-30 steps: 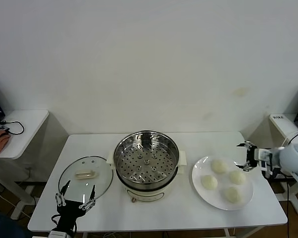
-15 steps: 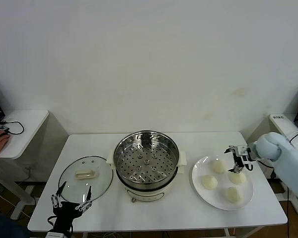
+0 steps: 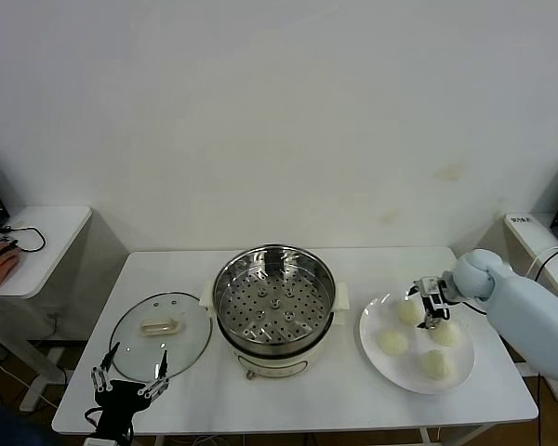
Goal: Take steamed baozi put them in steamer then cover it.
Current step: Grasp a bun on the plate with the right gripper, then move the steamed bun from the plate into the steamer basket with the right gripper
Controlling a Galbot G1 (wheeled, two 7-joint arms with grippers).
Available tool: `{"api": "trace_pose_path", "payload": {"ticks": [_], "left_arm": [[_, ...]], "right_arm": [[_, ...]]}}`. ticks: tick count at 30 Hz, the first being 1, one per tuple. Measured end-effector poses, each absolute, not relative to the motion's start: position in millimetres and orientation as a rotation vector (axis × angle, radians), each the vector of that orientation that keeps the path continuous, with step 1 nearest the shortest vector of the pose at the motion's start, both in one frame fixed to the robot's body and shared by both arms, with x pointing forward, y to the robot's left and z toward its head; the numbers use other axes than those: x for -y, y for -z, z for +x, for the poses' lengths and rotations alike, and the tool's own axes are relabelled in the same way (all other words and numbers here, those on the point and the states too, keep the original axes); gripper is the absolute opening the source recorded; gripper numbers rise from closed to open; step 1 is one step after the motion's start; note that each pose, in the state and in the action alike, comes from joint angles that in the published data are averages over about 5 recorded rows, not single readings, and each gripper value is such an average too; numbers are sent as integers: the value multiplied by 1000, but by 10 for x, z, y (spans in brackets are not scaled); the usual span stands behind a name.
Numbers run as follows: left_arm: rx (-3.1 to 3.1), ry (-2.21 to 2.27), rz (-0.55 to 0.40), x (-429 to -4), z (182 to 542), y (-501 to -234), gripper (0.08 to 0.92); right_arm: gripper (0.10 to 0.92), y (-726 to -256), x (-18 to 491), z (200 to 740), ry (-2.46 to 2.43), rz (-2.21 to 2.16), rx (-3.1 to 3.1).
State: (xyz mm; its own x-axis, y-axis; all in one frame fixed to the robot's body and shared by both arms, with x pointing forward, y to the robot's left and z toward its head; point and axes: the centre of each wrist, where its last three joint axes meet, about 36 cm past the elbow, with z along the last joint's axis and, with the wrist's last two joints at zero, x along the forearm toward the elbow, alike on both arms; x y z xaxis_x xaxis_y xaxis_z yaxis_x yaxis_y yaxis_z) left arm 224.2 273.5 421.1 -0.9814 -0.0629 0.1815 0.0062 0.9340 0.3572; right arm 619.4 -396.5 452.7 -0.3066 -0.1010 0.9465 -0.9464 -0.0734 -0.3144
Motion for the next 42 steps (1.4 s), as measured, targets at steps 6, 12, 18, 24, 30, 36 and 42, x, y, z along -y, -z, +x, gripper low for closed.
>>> {"api": "trace_pose_path", "payload": {"ticks": [6,12,18,24,30,36,42], "left_arm": [[2901,536,43,-2732,2246,-4204,823],[2900,540,46,-2743,2249,-4199,823],[2899,538,47,-2741,2242,-4194,823],[2901,538,45,-2733,2228,-4208,823],[2902,539,43,-2729,2215,-4221,823],[2901,543,38,-2732,2208,-4223,823],[2907,545,23,-2716,2206,-4239,823]], "right_arm": [[821,-4458,3930,6239,-1476,1162,1459],[755,-4433,3912,6290,-1485,1139,1452],[622,-4397,3901,6304,-1485,1133,1440],[597,-4391,3903,6298,-1483,1134,1438],[602,-4461,3922,6293,-1480,1135,1442],[608,-4736,3963,6267,-1490,1140,1460],[611,-5216,4011,6225,-1519,1149,1495]]}}
